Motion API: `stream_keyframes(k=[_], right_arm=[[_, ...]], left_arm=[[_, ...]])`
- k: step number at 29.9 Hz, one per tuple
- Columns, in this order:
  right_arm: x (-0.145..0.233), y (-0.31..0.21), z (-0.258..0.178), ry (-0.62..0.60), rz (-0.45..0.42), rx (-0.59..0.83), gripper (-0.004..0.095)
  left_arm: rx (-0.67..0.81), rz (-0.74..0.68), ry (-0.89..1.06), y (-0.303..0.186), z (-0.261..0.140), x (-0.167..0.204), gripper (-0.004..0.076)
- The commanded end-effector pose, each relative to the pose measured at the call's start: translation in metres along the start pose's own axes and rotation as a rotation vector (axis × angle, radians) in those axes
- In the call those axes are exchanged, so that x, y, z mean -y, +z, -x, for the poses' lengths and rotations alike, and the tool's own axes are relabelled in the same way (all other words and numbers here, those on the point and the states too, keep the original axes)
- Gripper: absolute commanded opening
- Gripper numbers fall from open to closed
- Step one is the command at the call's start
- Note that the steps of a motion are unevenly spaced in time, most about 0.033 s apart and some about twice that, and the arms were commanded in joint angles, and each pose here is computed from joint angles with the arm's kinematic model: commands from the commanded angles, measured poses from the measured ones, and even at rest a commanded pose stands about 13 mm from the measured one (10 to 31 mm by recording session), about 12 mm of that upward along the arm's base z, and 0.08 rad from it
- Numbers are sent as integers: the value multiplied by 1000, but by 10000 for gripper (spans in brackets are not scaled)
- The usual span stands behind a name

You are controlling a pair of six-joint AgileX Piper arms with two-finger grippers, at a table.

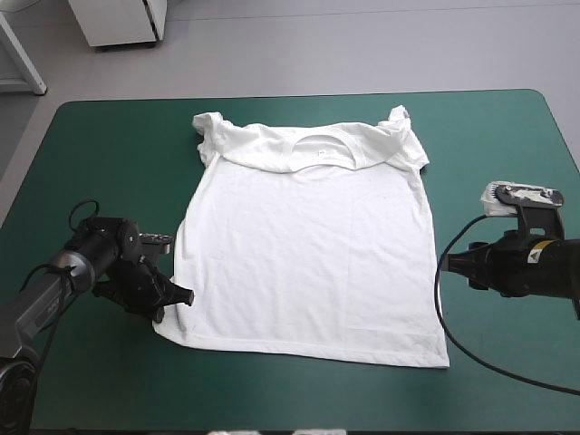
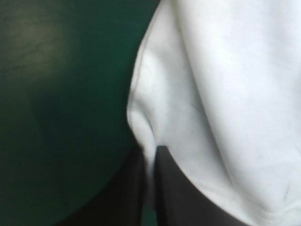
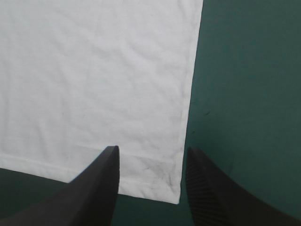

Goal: Fold the cloth

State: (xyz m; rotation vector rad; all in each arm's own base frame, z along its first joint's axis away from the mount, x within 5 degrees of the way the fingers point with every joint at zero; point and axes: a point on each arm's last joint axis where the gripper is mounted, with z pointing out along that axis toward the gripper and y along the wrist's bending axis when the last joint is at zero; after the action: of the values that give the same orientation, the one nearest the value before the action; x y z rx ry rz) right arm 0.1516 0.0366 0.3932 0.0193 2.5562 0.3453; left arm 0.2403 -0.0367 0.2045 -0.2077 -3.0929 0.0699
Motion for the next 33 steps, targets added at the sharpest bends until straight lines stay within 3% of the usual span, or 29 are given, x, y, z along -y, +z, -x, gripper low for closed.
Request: stream_keyframes(k=[1,13,19,24,28,33], right_arm=[[5,7,-7,-25,-29,-21,422],[27,74,-60,-15,-59,-290,424],[28,99,-76,42,-3,-278,405],[32,113,-83,55,-13,-302,399],[28,126,-78,19,-1,-296,398],[16,155,-82,-65,-48,-403,398]], left_arm=[[44,60,22,-2,4,-6,-9],[54,41,11,-2,5,-4,-9],[54,34,9,-2,5,-4,-9],[59,35,9,-2,5,-4,-9],[61,32,8,-2,6,-3,-9],[65,32,8,-2,6,-3,-9]])
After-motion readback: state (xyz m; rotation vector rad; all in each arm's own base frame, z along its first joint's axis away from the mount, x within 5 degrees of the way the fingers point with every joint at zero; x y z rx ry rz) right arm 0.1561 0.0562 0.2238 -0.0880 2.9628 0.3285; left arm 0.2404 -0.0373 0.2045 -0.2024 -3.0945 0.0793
